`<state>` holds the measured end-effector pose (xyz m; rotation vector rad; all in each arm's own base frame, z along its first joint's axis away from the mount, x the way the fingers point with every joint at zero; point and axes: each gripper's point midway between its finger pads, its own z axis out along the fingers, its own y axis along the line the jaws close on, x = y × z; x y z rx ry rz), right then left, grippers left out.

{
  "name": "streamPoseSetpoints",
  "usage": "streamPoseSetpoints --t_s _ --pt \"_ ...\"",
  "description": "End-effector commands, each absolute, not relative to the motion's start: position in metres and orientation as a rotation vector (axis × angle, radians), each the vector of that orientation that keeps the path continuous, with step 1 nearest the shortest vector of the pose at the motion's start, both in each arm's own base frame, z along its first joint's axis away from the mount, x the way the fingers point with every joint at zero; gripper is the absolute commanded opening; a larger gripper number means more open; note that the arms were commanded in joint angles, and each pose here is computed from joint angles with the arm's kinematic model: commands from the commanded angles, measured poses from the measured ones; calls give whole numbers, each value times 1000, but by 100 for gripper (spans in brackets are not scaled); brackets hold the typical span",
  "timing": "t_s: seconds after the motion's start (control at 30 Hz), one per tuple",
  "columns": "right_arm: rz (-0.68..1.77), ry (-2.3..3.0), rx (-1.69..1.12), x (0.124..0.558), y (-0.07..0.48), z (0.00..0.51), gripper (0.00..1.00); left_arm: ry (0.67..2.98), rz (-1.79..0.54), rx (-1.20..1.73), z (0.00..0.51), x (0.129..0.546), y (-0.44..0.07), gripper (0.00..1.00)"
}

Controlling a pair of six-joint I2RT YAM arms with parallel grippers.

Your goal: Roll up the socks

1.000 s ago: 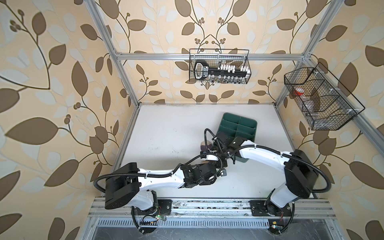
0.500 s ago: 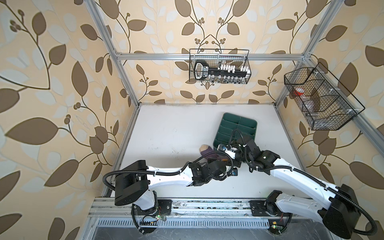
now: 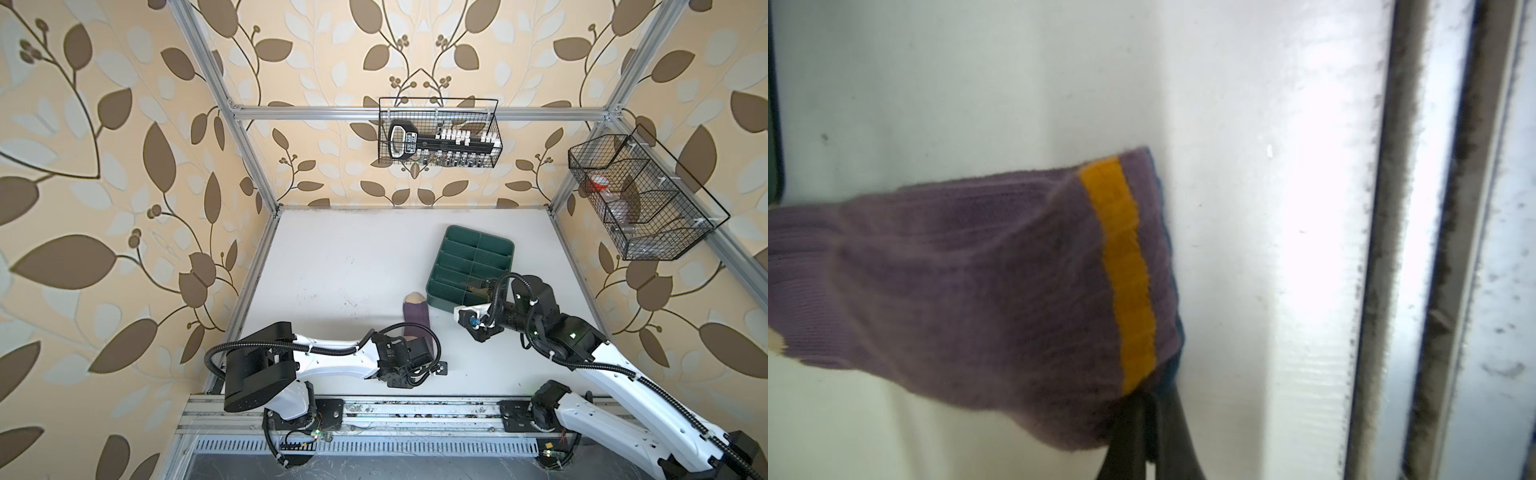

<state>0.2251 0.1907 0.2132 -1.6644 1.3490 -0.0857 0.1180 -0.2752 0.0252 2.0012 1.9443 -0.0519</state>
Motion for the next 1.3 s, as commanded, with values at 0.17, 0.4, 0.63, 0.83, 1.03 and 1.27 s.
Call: streamPoseSetpoints --t_s 0.17,0.4,0.63,0.83,1.03,1.27 --pt "-133 1470 -976 268 153 305 100 2048 -110 2079 21 101 -271 0" --pt "-134 1504 -997 256 137 300 100 2064 -174 2181 18 91 -275 0" --pt "-121 1289 -1422 177 143 255 100 2138 -344 2208 17 81 -278 0" --pt "-12 1078 -1676 110 148 220 100 2232 -486 2140 26 92 -281 0" --pt "38 1076 -1882 90 146 179 100 2309 -637 2099 35 99 -288 0" --pt "101 1089 -1851 92 170 173 100 2335 -461 2016 31 121 -279 0"
